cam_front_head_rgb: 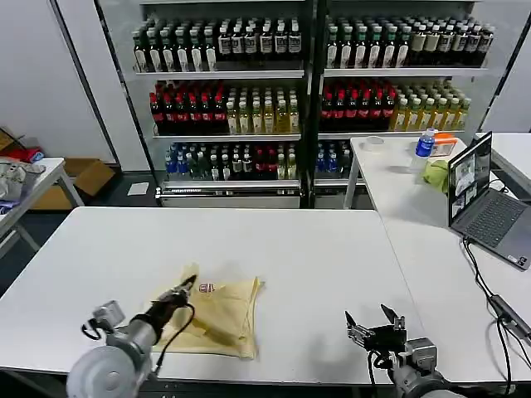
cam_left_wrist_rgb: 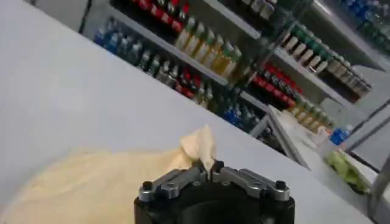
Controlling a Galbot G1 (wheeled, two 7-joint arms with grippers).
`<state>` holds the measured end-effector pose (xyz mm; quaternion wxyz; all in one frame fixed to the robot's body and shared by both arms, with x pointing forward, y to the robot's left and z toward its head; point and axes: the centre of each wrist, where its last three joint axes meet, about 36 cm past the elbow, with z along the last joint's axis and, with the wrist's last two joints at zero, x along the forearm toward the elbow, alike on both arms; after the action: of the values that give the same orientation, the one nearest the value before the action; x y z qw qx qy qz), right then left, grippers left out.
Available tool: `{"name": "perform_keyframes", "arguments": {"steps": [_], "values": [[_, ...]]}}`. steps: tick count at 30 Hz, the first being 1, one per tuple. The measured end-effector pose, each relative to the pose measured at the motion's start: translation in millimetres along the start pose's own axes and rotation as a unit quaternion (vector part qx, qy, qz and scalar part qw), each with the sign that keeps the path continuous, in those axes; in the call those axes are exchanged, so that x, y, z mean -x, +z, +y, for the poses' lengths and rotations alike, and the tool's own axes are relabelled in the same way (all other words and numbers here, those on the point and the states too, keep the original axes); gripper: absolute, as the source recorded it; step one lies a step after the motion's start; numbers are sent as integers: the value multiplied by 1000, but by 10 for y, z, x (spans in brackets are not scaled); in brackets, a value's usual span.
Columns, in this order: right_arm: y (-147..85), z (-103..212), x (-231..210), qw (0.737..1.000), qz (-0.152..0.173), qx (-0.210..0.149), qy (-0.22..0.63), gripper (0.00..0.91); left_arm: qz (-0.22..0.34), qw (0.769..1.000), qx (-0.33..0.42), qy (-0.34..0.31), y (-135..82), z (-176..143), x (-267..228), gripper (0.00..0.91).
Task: Fold and organize the clothes.
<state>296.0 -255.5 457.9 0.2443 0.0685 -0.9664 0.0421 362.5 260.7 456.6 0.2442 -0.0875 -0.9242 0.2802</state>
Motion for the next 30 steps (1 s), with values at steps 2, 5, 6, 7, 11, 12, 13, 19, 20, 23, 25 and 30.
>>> {"name": "perform_keyframes", "arguments": {"steps": [2, 5, 6, 7, 11, 12, 13, 19, 20, 23, 25, 30], "values": [[5, -19, 27, 1000, 1, 0, 0, 907, 6, 1000, -7, 7, 72, -67, 74, 10], [-2, -43, 50, 1000, 1, -1, 1, 907, 15, 1000, -14, 15, 175, -153, 186, 50], [-7, -50, 55, 1000, 1, -1, 1, 907, 19, 1000, -16, 16, 210, -174, 220, 393], [-12, -56, 60, 1000, 0, -1, 0, 907, 24, 999, -18, 16, 253, -193, 255, 907], [-19, -75, 91, 1000, -2, 0, 1, 907, 34, 999, -19, 13, 384, -255, 337, 907], [-16, -76, 100, 1000, -2, 1, 1, 907, 34, 999, -18, 12, 401, -266, 344, 907], [-15, -75, 108, 1000, -2, 1, 1, 907, 35, 999, -19, 11, 423, -281, 352, 907], [-37, -46, 131, 1000, -6, 5, -3, 907, 35, 999, -22, 11, 469, -307, 316, 907], [-42, -43, 132, 1000, -7, 6, -4, 907, 33, 999, -23, 11, 460, -307, 296, 907], [-50, -40, 132, 1000, -8, 7, -4, 907, 25, 999, -28, 9, 410, -286, 217, 907], [-53, -37, 127, 1000, -8, 7, -4, 907, 17, 999, -32, 9, 354, -258, 142, 907], [-68, -27, 125, 1000, -11, 11, -4, 907, 1, 999, -39, -8, 210, -77, -54, 907]]}}
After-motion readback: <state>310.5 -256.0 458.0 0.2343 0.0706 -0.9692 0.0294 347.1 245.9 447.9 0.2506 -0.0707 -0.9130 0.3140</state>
